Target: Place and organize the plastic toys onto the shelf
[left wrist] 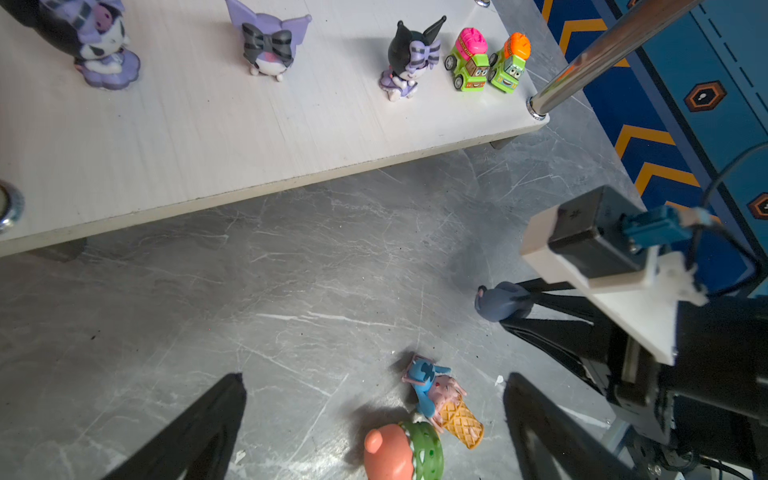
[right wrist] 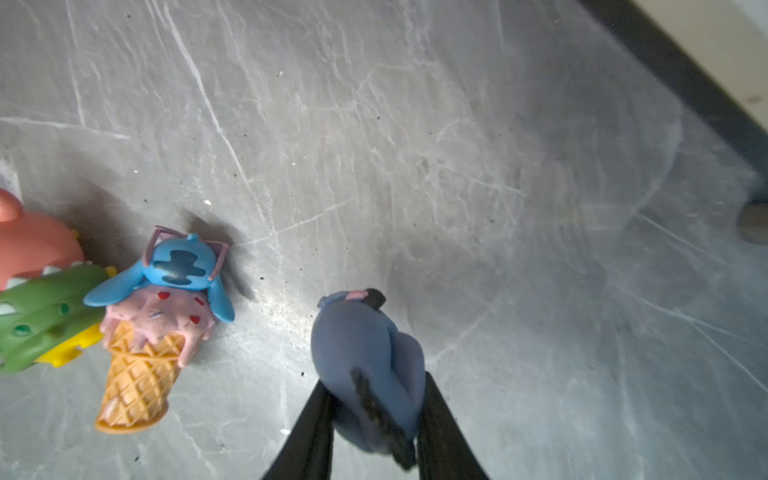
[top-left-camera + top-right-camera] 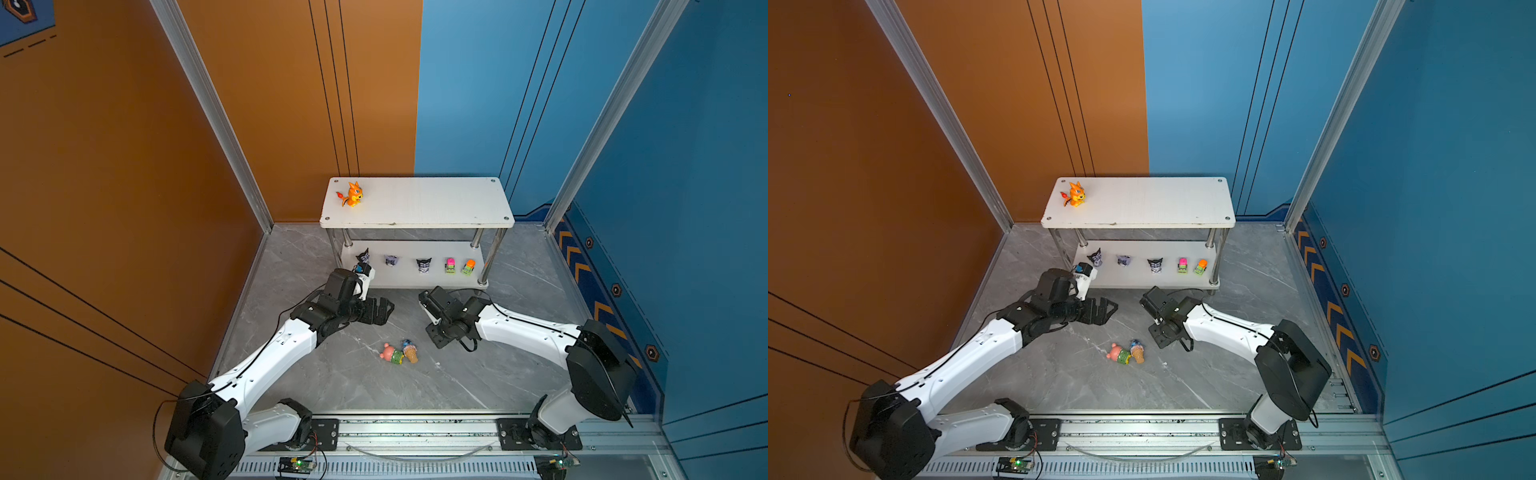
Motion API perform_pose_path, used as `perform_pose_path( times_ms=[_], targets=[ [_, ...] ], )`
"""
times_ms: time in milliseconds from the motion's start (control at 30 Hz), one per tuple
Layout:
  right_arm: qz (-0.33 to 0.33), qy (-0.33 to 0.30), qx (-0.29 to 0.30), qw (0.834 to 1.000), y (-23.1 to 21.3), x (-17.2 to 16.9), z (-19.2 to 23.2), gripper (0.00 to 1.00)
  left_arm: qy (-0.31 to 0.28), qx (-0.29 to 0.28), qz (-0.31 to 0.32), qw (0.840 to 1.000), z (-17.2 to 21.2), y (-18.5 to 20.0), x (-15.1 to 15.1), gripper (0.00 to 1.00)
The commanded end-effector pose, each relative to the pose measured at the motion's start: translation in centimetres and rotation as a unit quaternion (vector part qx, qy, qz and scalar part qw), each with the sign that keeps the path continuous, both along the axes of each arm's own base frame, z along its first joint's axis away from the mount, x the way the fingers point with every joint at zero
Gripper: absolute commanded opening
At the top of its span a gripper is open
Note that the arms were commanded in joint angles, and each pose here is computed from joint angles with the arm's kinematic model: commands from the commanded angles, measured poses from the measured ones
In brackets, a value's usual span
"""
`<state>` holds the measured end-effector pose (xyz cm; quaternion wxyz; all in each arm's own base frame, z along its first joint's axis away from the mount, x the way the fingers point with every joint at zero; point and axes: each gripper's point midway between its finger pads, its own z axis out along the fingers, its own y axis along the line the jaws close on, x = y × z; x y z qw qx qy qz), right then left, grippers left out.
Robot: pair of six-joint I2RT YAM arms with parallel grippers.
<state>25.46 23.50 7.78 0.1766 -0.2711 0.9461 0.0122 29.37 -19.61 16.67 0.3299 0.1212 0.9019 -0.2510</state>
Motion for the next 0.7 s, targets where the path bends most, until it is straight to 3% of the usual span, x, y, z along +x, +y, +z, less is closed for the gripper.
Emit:
perform_pose_path(
  times_ms=[0, 333, 667],
  targets=[
    [-0.068, 0.068, -0.094, 0.991, -4.1, -2.4, -1.0, 0.21, 0.001, -0.014, -0.003, 1.0, 0.0, -0.1, -0.2, 0.98],
    [-0.08, 0.134, -0.135, 0.979, -4.7, -4.3, -2.0, 0.21, -0.005, -0.017, -0.004, 1.0, 0.4, 0.1, -0.4, 0.98],
    [-0.077, 0.156, -0.149, 0.974, -4.8, -5.1, -3.2, 0.22, -0.006, -0.017, -0.004, 1.0, 0.3, 0.1, -0.4, 0.98]
  ],
)
